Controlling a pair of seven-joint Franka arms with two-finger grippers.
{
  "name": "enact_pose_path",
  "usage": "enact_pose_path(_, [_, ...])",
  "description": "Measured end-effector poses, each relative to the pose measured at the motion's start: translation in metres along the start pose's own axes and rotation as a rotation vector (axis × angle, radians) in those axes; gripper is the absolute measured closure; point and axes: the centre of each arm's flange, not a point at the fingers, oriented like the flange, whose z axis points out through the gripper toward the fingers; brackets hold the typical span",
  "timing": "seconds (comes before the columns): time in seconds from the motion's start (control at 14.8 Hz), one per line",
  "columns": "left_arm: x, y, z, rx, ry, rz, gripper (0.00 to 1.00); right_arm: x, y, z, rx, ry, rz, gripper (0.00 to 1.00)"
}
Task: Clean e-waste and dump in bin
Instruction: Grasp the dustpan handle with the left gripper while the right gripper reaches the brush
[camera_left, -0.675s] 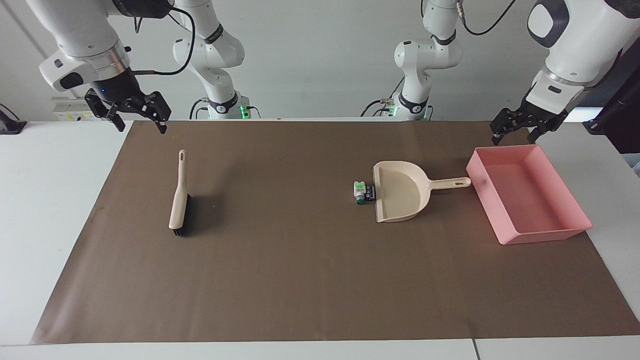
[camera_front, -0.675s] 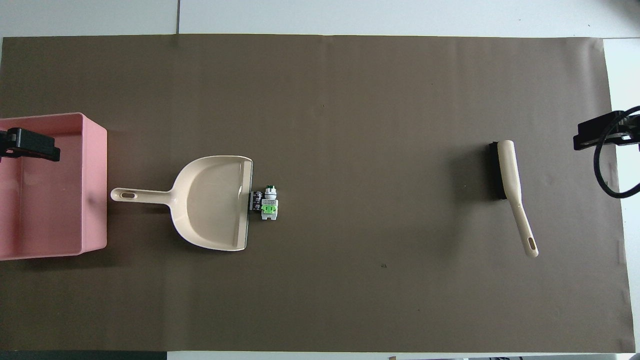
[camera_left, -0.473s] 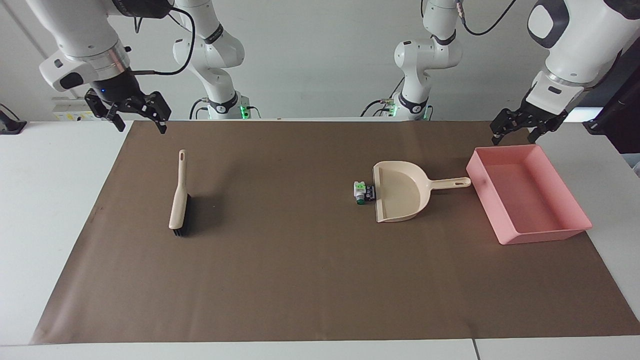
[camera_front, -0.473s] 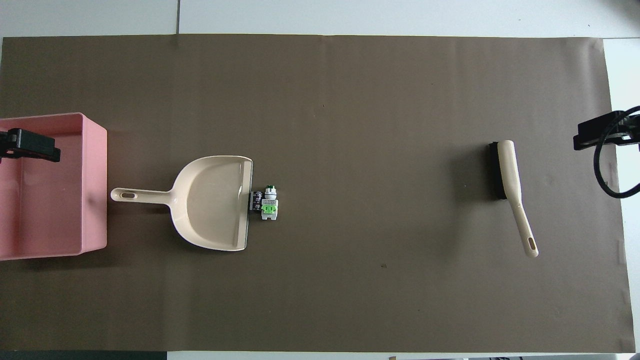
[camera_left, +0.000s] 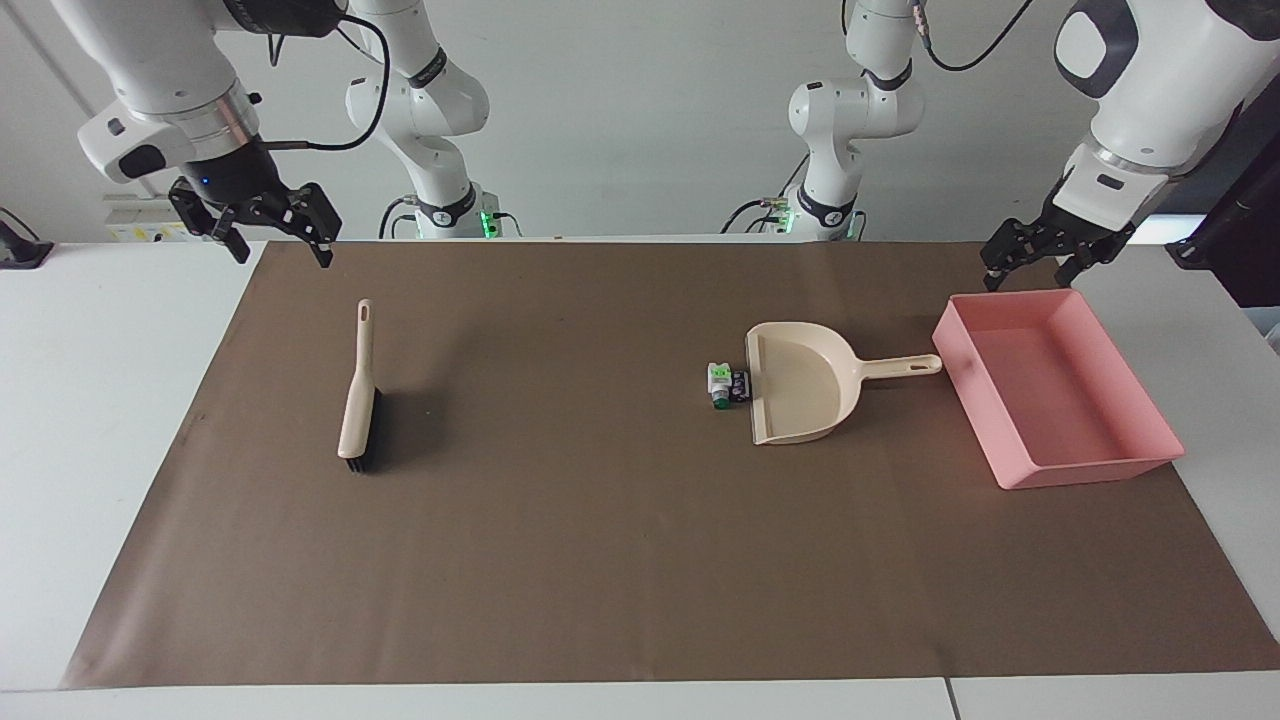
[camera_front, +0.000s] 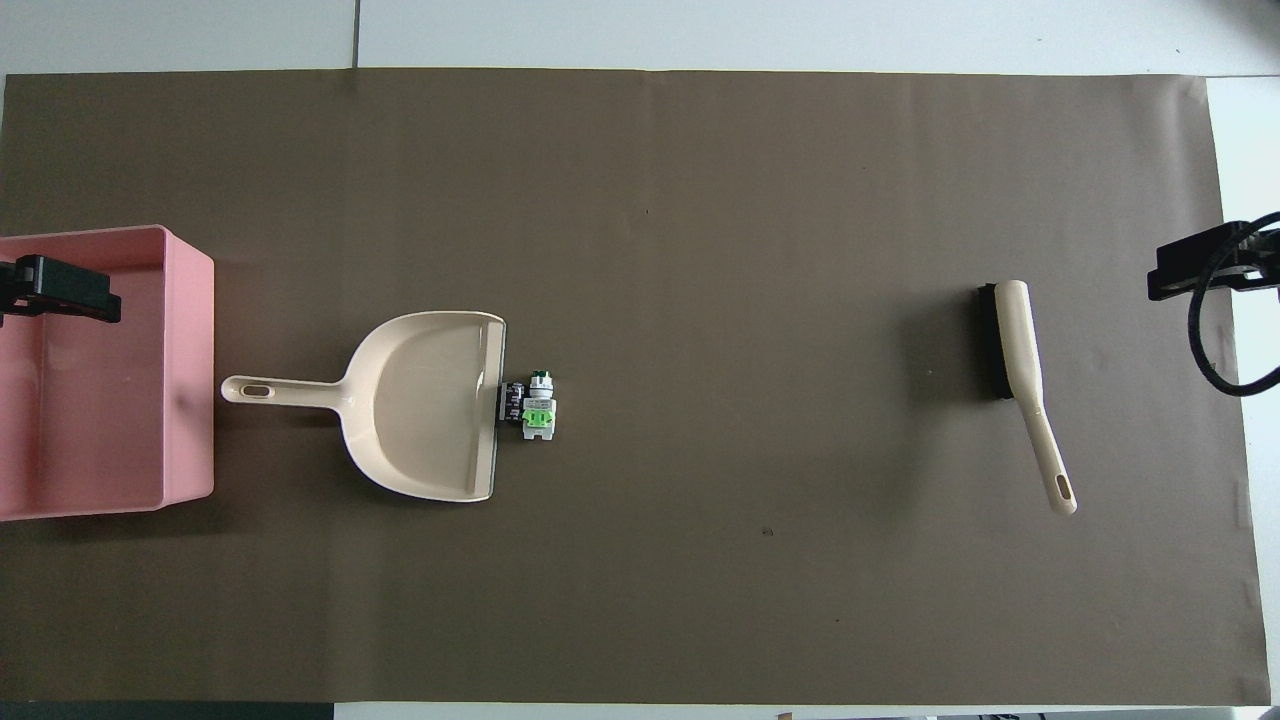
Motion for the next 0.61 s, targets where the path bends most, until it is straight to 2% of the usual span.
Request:
enact_pose_path(0.14, [0.001,0.001,0.000,0.000,0.004,0.012,0.00,0.000,0.000,0.004,0.000,-0.009,0.000,0.00])
enact_pose_path(0.27, [0.003,0.003,0.001,0.002,0.021,0.101,0.00,0.001,0.000,0.013,0.000,-0.010,0.000,0.00])
enact_pose_path(0.41, [0.004,0.004,0.005,0.004,0.025,0.264,0.00,-0.001,0.003,0.035,0.002,0.008,0.003,0.00])
enact_pose_path(0.61, [-0.002,0.004,0.017,0.003,0.012,0.531,0.01,-0.022,0.005,0.095,0.006,0.011,-0.007,0.00])
